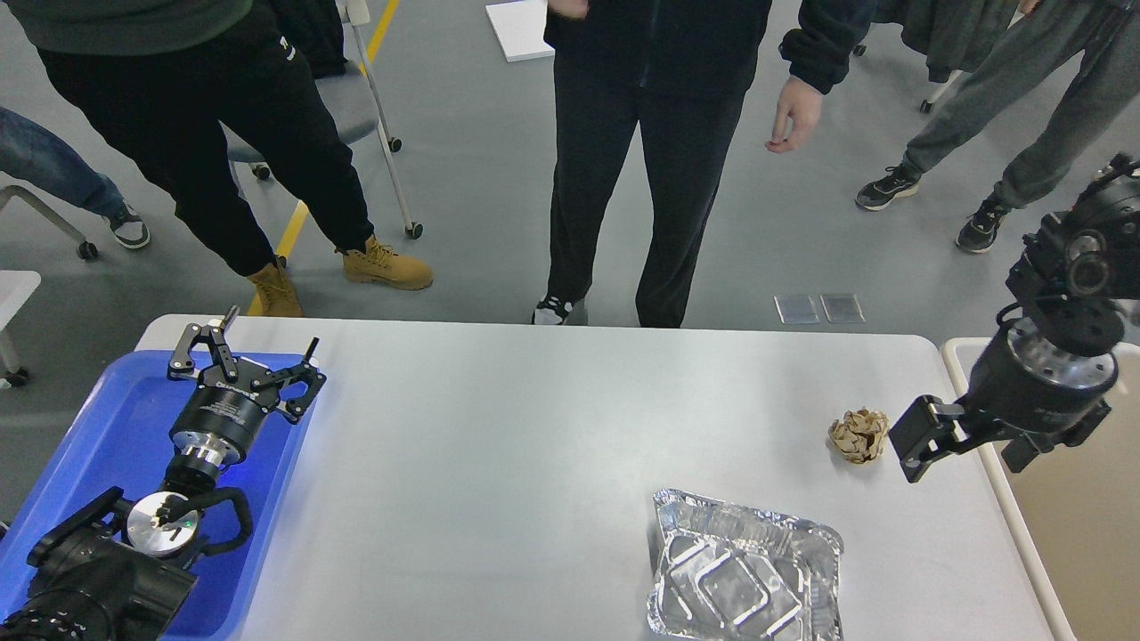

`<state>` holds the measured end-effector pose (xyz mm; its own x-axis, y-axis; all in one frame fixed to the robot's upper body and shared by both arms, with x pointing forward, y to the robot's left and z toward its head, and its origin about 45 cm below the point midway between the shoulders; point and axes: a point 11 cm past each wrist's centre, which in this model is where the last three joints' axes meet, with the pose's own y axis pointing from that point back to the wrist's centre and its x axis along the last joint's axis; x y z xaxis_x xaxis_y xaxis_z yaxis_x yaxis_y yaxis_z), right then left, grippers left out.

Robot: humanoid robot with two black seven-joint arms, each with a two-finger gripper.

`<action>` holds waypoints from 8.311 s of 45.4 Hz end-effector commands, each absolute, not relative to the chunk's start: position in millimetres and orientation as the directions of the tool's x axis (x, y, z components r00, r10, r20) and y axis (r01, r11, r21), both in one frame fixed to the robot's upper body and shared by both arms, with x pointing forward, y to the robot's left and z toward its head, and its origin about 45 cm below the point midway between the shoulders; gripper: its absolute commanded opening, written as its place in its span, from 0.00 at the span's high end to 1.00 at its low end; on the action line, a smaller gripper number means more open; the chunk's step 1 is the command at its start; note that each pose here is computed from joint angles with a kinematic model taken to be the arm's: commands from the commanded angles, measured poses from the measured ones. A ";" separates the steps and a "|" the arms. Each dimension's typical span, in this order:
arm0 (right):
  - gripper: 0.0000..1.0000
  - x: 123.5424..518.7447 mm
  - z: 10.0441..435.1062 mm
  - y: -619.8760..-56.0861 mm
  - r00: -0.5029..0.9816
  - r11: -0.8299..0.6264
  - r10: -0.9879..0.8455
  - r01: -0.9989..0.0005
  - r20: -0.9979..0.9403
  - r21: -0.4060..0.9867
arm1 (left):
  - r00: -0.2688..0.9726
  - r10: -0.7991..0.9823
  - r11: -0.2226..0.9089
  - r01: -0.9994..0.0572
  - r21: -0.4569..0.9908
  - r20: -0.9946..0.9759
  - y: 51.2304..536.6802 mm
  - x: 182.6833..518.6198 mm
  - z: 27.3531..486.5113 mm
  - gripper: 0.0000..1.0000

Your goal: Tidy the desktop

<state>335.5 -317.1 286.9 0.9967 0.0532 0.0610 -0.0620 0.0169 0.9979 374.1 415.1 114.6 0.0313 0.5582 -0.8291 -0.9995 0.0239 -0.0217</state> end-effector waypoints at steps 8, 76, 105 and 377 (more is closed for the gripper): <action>0.00 343.2 211.4 -315.0 1.000 -0.027 0.009 -0.029 0.029 0.999 | 0.033 0.559 0.024 -0.999 -0.023 -0.829 415.0 374.6 115.1 0.00; 0.04 299.8 85.3 -306.7 0.998 -0.121 -0.051 0.017 -0.023 0.992 | 0.033 0.560 0.026 -0.999 -0.022 -0.828 414.7 374.5 114.9 0.00; 0.88 295.9 76.0 -296.9 0.999 -0.168 -0.049 0.012 -0.021 0.986 | 0.033 0.560 0.026 -0.999 -0.022 -0.828 414.7 374.5 114.9 0.00; 0.00 450.2 374.8 -401.1 0.457 -0.200 -0.751 -0.845 0.476 0.496 | 0.031 0.560 0.026 -0.999 -0.020 -0.828 414.8 373.9 114.2 0.00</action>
